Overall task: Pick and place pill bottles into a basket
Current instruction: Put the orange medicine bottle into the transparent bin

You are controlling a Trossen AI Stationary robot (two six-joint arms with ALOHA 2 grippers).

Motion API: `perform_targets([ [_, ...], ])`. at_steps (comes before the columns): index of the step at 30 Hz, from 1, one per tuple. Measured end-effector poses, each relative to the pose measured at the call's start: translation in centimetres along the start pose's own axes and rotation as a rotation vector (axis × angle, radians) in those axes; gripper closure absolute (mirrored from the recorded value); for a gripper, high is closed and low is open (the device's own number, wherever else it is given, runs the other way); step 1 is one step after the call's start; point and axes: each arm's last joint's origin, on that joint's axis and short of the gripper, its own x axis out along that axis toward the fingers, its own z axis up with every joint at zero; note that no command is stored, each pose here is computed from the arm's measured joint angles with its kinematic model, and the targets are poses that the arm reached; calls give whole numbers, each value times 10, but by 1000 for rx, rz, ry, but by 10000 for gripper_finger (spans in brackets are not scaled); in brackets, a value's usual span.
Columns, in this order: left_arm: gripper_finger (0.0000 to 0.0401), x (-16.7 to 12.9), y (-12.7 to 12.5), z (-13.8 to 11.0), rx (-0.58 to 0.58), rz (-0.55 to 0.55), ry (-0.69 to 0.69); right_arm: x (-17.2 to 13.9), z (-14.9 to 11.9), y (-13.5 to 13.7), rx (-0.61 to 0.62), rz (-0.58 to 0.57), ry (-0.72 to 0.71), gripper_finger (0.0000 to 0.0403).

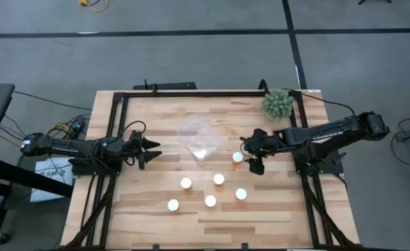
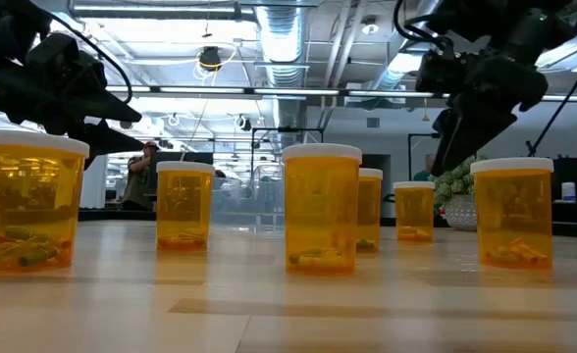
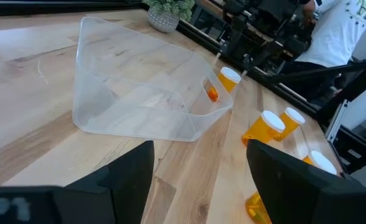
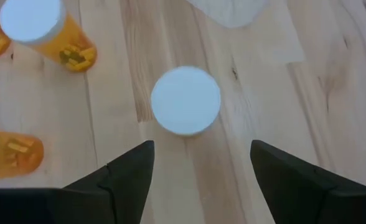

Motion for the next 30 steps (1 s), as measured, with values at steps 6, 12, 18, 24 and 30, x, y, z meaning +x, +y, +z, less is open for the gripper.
perform_targets([
  [6, 154, 0, 0, 0, -2, 0, 0, 1, 4, -1, -1, -5, 1, 124],
  [12, 154, 0, 0, 0, -3, 0, 0, 1, 4, -1, -3, -4, -1, 74],
  [18, 154, 0, 0, 0, -3, 0, 0, 0, 5, 1, -63, 0, -10, 39],
  [24, 154, 0, 0, 0, -3, 0, 0, 11, 5, 2, -84, -3, 23, 43],
  [30, 154, 0, 0, 0, -4, 0, 1, 32, 6, 6, -92, -3, 56, 52],
])
